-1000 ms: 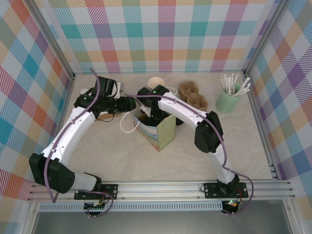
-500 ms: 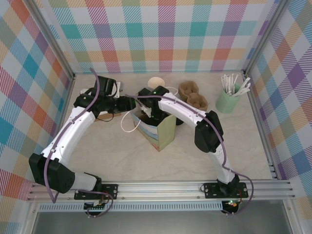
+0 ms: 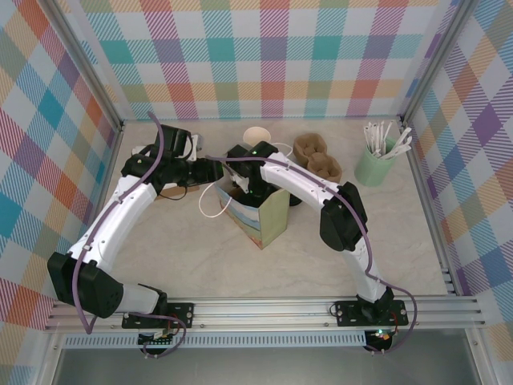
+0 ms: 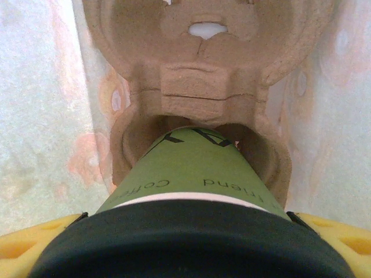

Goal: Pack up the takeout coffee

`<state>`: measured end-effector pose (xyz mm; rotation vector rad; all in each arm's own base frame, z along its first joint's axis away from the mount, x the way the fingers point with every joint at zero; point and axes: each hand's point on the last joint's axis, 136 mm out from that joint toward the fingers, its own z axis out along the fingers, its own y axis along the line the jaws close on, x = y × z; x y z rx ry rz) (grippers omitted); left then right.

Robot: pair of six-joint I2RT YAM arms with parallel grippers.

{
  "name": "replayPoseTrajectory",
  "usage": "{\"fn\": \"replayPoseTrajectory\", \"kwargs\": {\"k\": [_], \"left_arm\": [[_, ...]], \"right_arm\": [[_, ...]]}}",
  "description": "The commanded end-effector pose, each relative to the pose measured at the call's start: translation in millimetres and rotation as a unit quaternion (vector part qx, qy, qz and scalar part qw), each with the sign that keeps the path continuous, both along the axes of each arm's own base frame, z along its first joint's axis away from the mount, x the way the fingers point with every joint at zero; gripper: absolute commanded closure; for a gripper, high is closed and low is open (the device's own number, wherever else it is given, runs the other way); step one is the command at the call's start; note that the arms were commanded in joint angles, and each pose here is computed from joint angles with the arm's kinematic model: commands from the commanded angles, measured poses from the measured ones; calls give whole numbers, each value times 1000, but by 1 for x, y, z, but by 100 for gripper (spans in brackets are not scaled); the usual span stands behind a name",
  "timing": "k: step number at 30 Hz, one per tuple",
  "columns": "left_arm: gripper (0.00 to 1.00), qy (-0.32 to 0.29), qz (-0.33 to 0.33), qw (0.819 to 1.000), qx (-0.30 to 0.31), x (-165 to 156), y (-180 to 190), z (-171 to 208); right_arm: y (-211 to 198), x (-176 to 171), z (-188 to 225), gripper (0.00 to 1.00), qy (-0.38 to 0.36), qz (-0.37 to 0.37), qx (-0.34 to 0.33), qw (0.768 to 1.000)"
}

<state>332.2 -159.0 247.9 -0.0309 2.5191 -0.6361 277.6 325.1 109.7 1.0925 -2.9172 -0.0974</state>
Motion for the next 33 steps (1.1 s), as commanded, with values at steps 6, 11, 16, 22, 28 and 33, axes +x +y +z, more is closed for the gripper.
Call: {"fn": "replayPoseTrajectory", "kwargs": {"k": [6, 11, 16, 22, 28, 33], "left_arm": [[38, -2, 11, 1000, 9, 3, 5, 5], [38, 0, 10, 1000, 8, 4, 4, 5], [38, 2, 12, 1000, 8, 5, 3, 5], [38, 2, 9, 1000, 3, 7, 1, 6], [37, 5, 7, 1000, 1, 7, 0, 6], [37, 7, 6, 1000, 1, 7, -1, 5]], "right_arm": [[-4, 2, 3, 15, -9, 5, 1, 1000], [-4, 4, 10, 15, -16, 5, 5, 1000], [-5, 5, 16, 15, -26, 7, 7, 1000], [-9, 8, 29, 15, -41, 7, 4, 999], [-7, 8, 38, 16, -47, 6, 12, 999], [-7, 9, 40, 16, -50, 6, 13, 999]]}}
